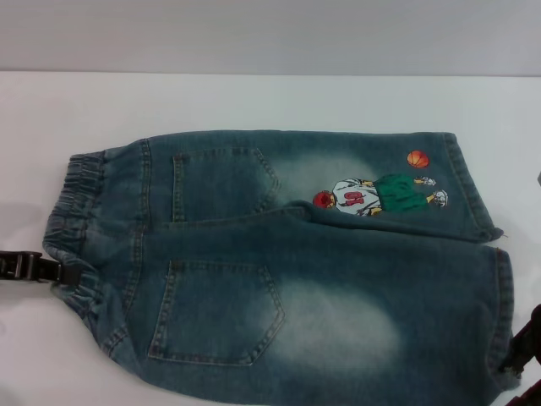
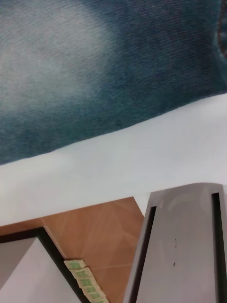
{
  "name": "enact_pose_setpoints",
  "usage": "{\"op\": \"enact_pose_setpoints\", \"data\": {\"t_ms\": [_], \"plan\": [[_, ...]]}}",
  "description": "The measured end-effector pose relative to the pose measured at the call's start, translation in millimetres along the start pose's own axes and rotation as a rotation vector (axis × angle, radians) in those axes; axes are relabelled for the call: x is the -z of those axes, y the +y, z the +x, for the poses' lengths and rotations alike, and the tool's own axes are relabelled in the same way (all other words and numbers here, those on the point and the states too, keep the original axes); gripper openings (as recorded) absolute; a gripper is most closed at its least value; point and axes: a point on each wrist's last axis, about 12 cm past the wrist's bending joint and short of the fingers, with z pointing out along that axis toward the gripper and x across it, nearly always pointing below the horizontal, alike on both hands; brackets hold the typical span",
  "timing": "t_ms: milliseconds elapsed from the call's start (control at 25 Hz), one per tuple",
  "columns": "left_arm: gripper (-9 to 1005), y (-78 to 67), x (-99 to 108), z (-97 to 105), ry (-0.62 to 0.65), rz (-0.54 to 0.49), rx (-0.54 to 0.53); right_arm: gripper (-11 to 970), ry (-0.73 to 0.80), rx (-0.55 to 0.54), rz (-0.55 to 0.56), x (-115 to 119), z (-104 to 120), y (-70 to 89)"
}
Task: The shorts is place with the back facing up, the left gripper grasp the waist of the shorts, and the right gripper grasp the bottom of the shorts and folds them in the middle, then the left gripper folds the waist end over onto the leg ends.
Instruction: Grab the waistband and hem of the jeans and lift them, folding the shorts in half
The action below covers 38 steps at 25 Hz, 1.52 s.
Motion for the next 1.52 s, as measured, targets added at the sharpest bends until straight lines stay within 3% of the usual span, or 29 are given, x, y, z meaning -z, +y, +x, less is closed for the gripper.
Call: {"op": "enact_pose_setpoints", "data": {"t_ms": [320, 440, 640, 840, 1040, 1520], "plan": [[49, -1.0, 0.3, -2.4, 0.000, 0.001, -0.004, 597, -0.008, -0.001, 0.010, 0.6, -0.1, -1.2], [49, -0.9, 0.4, -2.4, 0.000, 0.001, -0.004, 395, -0.008, 0.000, 0.010, 0.3, -0.2, -1.3], [50, -1.1, 0.2, -2.1, 0.001, 0.002, -0.004, 153, -0.008, 0.005, 0.007, -1.4, -1.4, -0.8], [50, -1.6, -0.5, -1.9, 0.002, 0.005, -0.003, 2, -0.016, 0.003, 0.010, -2.6, -0.2, -0.7], [50, -2.5, -1.1, -2.7, -0.001, 0.010, -0.005, 2, -0.047, 0.012, 0.025, -2.3, 1.0, -1.4], [51, -13.2, -1.3, -14.6, -0.098, 0.124, -0.007, 3, -0.579, 0.078, 0.175, 43.6, 30.0, -5.4]]}}
